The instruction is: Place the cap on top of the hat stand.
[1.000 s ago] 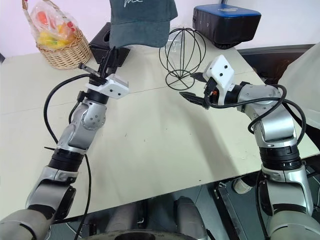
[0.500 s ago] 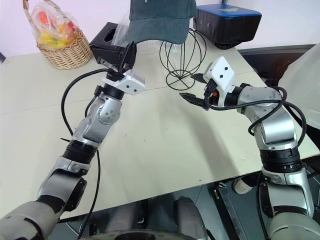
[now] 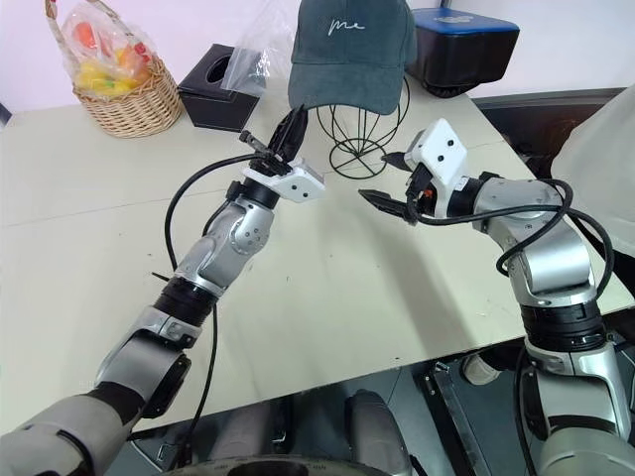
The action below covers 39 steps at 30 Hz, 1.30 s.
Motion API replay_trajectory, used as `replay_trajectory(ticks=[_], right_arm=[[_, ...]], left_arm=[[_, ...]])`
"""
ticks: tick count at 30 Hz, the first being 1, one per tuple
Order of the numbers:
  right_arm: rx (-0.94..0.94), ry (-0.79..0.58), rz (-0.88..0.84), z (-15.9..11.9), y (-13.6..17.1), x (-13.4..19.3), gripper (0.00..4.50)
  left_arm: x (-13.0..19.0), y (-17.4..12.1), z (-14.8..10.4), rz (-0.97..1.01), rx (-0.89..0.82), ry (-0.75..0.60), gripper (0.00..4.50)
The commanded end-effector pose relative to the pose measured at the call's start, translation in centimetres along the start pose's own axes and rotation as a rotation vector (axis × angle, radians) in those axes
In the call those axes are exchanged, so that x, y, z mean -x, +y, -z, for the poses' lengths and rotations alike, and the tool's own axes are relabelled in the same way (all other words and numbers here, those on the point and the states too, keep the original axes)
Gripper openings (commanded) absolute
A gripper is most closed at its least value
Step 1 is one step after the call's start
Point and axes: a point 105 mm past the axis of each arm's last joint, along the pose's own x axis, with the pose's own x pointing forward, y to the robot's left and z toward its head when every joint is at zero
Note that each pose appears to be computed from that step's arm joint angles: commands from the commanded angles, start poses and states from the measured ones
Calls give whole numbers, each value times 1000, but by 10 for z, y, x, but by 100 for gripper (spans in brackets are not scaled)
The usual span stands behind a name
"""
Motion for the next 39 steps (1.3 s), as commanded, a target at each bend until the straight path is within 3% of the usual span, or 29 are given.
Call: replay_trajectory(ticks=[1,39], right_arm=[[38,-46,28,-17,-4,9,349],[16,-24,14,-12,2,11,349]], left_arm=[[-13,4,-17,-53,-46,-39,1],[-10,-36,-46,-69,-66,89,1]])
